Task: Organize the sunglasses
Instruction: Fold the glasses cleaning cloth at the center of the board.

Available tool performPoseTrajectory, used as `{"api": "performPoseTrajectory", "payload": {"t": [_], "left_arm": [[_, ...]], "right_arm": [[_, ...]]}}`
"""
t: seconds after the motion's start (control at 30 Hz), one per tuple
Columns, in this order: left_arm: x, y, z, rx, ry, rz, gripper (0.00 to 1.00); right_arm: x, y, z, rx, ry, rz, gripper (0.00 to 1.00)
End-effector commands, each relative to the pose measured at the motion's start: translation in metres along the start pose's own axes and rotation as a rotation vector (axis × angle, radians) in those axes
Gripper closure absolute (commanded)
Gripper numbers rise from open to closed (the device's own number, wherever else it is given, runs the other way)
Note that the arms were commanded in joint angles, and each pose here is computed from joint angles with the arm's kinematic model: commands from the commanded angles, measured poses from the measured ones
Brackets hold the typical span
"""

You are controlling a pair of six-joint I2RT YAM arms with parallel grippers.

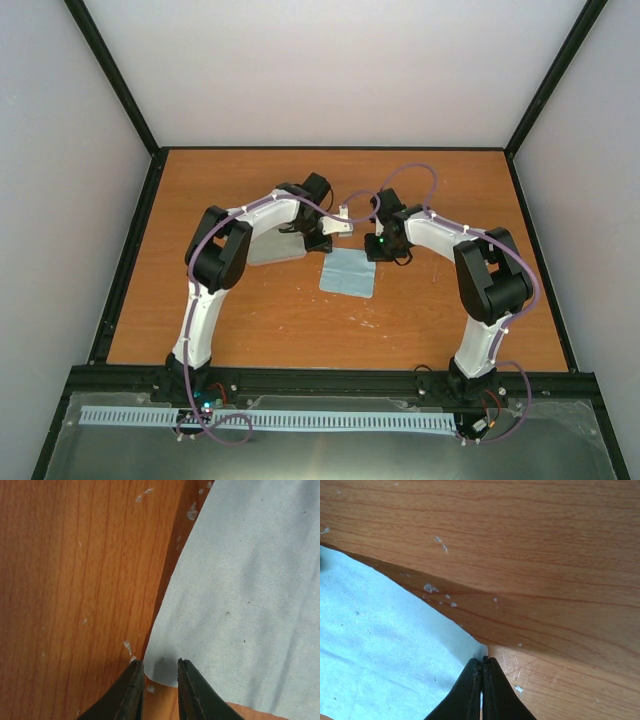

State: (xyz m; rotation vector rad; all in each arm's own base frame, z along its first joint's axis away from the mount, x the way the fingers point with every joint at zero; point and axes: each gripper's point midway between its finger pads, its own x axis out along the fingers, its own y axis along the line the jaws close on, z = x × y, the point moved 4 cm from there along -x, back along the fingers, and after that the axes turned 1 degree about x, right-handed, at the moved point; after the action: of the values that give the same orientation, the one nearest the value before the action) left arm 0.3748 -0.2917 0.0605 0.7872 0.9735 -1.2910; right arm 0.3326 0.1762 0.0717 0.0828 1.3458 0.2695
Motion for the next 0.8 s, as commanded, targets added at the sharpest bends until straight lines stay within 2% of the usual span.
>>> {"api": "performPoseTrajectory", "payload": {"t": [0.0, 0.2, 0.53, 0.77], "left_arm": [[0.011, -0.003, -0.003, 0.018, 0.018, -0.021, 0.78], [0.017, -0.005, -0.004, 0.021, 0.025, -0.028, 0.80], [0.021, -0.008, -0.004, 0.020, 0.014, -0.052, 0.99], [0.009, -0.009, 0.004, 0.020, -0.012, -0.037, 0.99]], "right_arm": [[0.002, -0.002, 0.001, 0.006, -0.011, -0.011, 0.97], [0.002, -0.002, 0.001, 0.005, -0.011, -0.007, 0.97], [0.001, -0.001, 0.003, 0.001, -0.015, -0.002, 0.97], [-0.005, -0.002, 0.004, 0.001, -0.040, -0.010, 0.97]]}}
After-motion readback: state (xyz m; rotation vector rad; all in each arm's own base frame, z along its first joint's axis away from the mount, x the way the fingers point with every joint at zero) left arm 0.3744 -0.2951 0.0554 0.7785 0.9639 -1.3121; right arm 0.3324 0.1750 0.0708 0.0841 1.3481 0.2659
